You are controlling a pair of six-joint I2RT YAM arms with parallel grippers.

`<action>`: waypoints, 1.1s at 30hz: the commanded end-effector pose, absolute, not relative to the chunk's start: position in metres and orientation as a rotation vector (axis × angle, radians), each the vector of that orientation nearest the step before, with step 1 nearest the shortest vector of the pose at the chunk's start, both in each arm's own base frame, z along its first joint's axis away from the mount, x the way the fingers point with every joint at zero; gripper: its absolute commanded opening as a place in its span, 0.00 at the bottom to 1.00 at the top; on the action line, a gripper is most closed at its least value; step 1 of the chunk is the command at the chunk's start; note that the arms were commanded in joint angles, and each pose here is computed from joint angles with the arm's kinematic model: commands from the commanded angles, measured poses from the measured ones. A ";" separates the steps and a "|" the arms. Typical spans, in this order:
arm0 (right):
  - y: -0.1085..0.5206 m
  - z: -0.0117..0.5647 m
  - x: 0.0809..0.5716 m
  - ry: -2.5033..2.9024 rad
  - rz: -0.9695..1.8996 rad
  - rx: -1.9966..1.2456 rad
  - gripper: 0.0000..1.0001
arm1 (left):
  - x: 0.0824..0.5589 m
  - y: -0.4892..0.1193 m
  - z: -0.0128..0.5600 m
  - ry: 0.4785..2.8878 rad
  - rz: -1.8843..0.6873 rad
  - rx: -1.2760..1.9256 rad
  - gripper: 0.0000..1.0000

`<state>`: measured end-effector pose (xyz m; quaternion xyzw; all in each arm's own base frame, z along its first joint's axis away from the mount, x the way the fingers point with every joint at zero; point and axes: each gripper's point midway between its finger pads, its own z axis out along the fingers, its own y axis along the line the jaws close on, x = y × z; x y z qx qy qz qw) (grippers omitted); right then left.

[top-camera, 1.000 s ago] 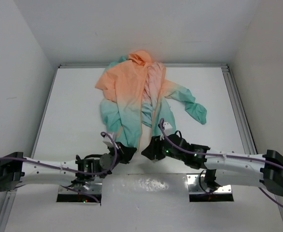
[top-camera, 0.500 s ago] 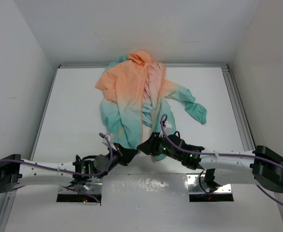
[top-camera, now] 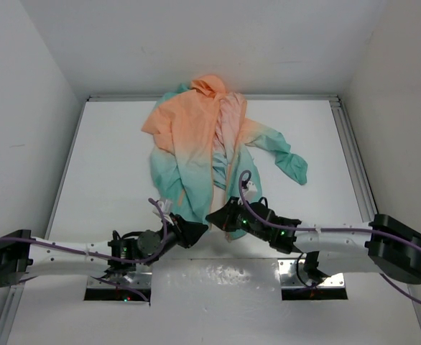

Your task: Zip up the jacket

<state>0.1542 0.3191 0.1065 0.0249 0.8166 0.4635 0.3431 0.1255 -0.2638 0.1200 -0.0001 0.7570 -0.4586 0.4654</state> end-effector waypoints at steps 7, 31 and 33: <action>0.319 0.134 0.155 2.026 1.294 0.091 0.00 | 0.124 -0.269 0.143 1.782 -1.208 -0.008 0.34; 0.323 0.150 0.146 2.003 1.489 0.127 0.00 | 0.132 -0.269 0.137 1.778 -1.181 -0.017 0.44; 0.323 0.149 0.147 2.001 1.495 0.136 0.00 | 0.133 -0.269 0.139 1.769 -1.181 -0.014 0.46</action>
